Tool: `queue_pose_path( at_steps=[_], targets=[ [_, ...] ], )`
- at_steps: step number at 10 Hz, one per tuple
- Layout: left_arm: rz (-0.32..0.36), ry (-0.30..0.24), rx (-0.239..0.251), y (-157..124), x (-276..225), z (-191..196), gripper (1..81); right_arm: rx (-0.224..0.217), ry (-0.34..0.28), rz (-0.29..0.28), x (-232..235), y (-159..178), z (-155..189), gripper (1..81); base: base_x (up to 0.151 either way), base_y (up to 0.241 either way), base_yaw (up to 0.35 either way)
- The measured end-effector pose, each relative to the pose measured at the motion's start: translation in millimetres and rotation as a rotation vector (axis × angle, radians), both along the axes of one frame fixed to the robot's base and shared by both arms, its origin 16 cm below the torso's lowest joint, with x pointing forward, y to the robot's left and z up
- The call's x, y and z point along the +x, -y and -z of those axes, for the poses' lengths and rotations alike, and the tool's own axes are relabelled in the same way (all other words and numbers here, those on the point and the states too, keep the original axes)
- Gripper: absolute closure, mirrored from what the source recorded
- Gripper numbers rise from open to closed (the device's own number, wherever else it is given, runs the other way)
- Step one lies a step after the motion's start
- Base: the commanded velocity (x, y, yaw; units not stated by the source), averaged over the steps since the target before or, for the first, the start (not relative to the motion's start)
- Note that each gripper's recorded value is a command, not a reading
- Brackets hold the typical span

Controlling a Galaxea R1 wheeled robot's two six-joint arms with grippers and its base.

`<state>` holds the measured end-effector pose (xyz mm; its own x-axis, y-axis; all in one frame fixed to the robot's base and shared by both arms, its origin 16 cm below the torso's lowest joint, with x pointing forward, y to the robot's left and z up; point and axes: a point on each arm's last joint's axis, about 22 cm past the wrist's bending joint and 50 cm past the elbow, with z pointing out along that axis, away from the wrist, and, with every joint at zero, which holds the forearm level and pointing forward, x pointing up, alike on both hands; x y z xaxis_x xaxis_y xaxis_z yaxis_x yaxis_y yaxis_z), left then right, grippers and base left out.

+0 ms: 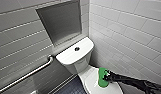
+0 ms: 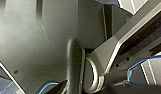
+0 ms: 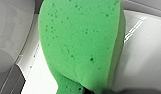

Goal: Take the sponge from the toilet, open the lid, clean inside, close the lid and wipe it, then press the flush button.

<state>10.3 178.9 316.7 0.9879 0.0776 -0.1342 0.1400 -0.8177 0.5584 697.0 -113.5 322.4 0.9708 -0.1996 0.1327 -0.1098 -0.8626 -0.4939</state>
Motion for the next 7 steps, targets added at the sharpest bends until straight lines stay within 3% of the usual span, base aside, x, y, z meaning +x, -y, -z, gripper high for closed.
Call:
queue_pose_path(
  at_steps=[3,7],
  targets=[
    [-0.003,0.006,-0.009,7,4,1,1.0,0.01,0.015,0.049,-8,9,7,81.1,0.0,0.0,0.0],
    [-0.004,0.007,-0.015,13,5,1,1.0,0.096,0.006,0.043,-45,20,0,81.1,0.0,0.0,0.0]
  ],
)
